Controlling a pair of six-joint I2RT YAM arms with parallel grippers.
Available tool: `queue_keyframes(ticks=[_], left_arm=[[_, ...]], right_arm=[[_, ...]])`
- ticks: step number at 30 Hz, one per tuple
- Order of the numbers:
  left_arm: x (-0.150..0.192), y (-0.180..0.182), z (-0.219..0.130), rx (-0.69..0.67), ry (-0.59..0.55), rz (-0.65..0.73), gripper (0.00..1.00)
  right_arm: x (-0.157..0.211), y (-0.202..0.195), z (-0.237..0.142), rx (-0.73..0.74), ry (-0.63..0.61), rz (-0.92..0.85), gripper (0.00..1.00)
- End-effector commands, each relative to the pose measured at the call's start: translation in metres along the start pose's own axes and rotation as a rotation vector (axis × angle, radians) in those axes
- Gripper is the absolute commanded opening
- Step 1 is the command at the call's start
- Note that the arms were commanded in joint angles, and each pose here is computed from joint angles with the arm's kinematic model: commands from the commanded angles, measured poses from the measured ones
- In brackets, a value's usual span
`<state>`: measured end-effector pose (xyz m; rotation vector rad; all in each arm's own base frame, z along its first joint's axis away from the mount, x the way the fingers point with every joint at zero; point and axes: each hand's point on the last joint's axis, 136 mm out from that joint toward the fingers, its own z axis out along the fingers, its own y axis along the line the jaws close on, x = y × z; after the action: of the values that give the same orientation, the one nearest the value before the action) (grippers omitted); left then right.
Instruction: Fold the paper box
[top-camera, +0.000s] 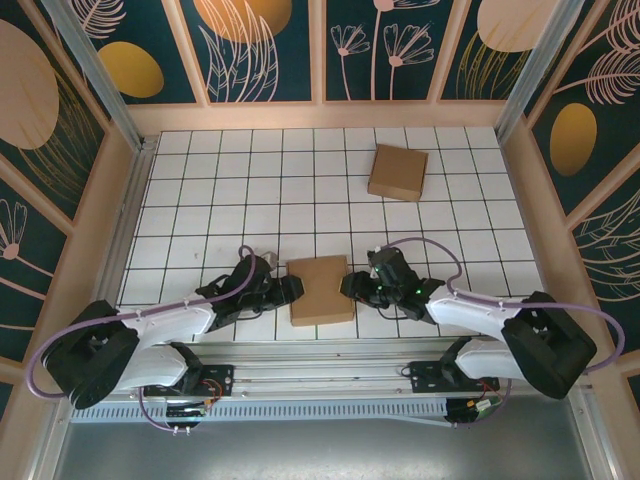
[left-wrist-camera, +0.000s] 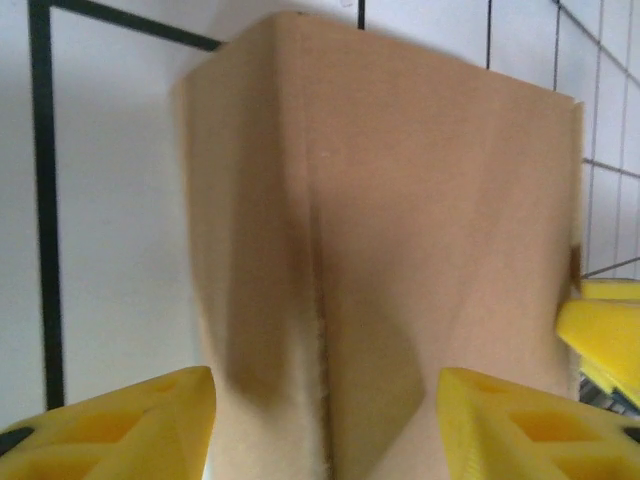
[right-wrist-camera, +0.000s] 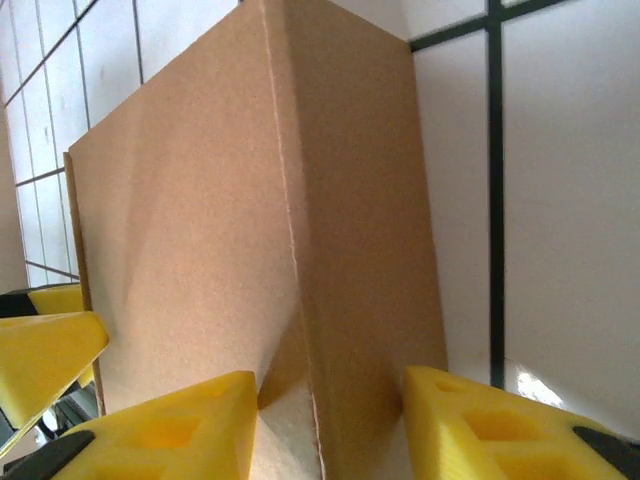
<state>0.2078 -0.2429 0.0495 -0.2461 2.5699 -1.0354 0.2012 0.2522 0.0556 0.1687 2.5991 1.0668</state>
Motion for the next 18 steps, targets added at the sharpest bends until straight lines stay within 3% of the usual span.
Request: queue_keyframes(ticks=[1,4,10,18], left_arm=[[-0.025,-0.018,0.0,0.03,-0.099,-0.006,0.55],[-0.049,-0.012,0.008,-0.051,-0.145,-0.051,0.51],[-0.106,-0.015,0.041,-0.012,-0.177,-0.096,0.45],[-0.186,0.01,0.086,-0.092,-0.225,-0.077,0.45]], right_arm=[[-0.02,0.015,0.004,-0.053,-0.085,0.045,0.37],[-0.039,0.016,0.01,-0.056,-0.16,0.097,0.33],[-0.082,0.02,0.04,-0.062,-0.231,0.121,0.36],[-0.177,0.035,0.106,-0.067,-0.317,0.067,0.37]])
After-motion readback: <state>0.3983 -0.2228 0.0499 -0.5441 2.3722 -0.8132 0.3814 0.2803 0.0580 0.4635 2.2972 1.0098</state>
